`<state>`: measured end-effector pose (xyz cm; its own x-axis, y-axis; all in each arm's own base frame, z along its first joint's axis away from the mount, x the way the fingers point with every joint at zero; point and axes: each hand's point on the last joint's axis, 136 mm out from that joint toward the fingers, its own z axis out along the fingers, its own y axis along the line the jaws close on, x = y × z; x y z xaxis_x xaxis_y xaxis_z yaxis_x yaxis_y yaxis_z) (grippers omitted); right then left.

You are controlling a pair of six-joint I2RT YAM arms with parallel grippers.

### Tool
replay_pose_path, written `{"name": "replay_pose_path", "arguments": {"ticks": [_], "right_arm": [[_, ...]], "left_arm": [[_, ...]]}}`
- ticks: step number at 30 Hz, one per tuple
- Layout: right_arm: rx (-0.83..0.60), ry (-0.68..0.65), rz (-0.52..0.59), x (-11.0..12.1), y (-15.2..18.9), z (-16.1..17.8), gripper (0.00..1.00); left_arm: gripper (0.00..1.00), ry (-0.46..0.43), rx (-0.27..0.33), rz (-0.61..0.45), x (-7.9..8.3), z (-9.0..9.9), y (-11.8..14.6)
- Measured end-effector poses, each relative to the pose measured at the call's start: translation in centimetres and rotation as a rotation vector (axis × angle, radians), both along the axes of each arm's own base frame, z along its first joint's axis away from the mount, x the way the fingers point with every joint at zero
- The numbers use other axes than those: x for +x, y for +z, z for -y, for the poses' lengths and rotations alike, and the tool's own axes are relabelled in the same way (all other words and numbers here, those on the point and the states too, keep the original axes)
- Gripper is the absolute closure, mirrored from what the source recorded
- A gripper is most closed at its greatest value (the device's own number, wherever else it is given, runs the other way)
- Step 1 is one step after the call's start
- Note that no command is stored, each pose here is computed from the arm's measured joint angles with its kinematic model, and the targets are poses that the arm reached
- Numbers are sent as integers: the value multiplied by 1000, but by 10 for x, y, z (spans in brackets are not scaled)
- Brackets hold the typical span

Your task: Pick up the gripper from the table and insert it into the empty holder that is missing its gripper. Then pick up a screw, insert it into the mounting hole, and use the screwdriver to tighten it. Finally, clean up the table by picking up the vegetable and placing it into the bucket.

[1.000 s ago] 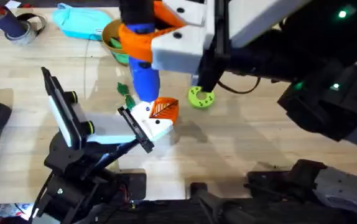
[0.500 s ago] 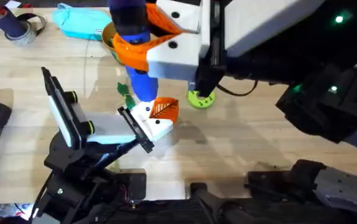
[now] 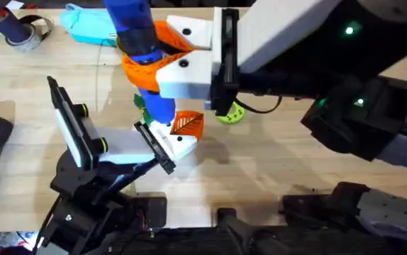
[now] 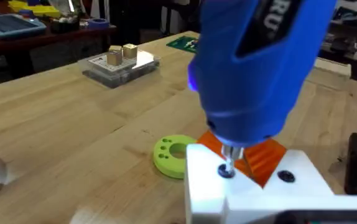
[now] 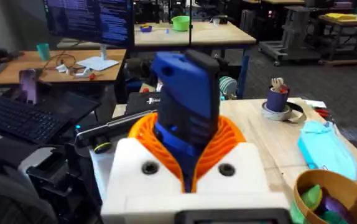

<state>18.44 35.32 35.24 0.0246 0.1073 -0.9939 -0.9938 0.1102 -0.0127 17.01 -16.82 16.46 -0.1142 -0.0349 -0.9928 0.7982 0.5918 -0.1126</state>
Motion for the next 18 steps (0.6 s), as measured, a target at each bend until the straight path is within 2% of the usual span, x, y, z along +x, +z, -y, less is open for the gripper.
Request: {"name": "replay_pose_path", "arguments": {"ticks": [18], "right_arm": [[-19,-4,20,1,-5,-1,954]], "left_arm": [[991,0,0,0,0,0,0]]}}
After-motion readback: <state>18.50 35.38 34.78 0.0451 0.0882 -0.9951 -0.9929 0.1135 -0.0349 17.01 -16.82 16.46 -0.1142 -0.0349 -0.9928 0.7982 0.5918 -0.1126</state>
